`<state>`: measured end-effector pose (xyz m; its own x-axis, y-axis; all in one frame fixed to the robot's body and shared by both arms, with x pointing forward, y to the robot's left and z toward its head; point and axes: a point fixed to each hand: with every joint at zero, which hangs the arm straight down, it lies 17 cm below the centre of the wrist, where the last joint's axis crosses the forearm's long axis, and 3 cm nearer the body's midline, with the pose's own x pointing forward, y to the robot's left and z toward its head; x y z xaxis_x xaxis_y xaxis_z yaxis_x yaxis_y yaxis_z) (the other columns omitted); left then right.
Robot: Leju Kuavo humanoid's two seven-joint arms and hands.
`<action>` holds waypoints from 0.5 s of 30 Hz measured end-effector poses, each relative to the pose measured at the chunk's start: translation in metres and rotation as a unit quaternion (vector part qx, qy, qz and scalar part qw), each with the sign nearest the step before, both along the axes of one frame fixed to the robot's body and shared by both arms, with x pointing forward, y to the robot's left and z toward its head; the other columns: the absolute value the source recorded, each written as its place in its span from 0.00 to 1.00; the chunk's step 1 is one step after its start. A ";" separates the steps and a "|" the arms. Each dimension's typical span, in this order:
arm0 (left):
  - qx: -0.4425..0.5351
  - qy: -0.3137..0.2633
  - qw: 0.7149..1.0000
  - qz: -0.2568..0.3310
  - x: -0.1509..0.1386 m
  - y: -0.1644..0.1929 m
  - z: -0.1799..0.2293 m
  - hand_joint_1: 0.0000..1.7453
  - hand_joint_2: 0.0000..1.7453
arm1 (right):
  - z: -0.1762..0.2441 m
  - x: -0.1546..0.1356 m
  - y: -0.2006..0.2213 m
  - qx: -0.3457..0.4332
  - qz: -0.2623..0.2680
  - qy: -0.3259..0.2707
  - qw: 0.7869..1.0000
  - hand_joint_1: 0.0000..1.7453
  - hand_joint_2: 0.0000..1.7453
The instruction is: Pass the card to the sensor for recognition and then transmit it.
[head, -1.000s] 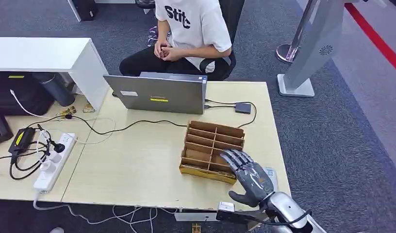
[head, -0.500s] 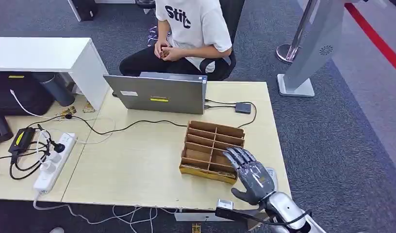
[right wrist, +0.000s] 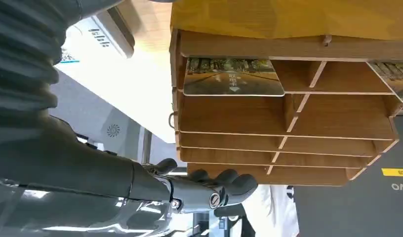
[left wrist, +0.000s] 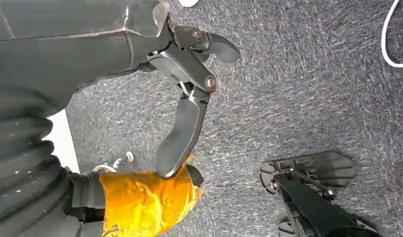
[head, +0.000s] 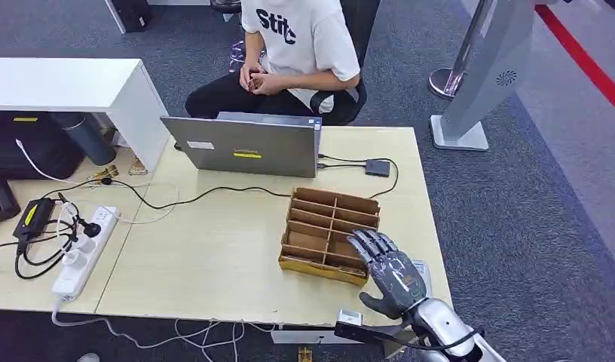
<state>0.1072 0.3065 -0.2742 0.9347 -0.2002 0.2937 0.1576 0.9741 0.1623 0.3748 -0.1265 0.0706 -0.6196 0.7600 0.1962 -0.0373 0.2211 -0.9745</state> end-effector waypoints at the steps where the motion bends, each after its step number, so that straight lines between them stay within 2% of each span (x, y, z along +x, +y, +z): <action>1: 0.000 0.000 1.000 0.000 0.000 0.000 0.000 0.00 1.00 | 0.000 0.000 0.000 0.000 0.000 0.000 1.000 0.00 1.00; 15: 0.000 0.001 1.000 -0.002 0.000 0.000 0.000 0.00 1.00 | -0.001 0.000 0.000 0.000 0.000 0.002 1.000 0.00 1.00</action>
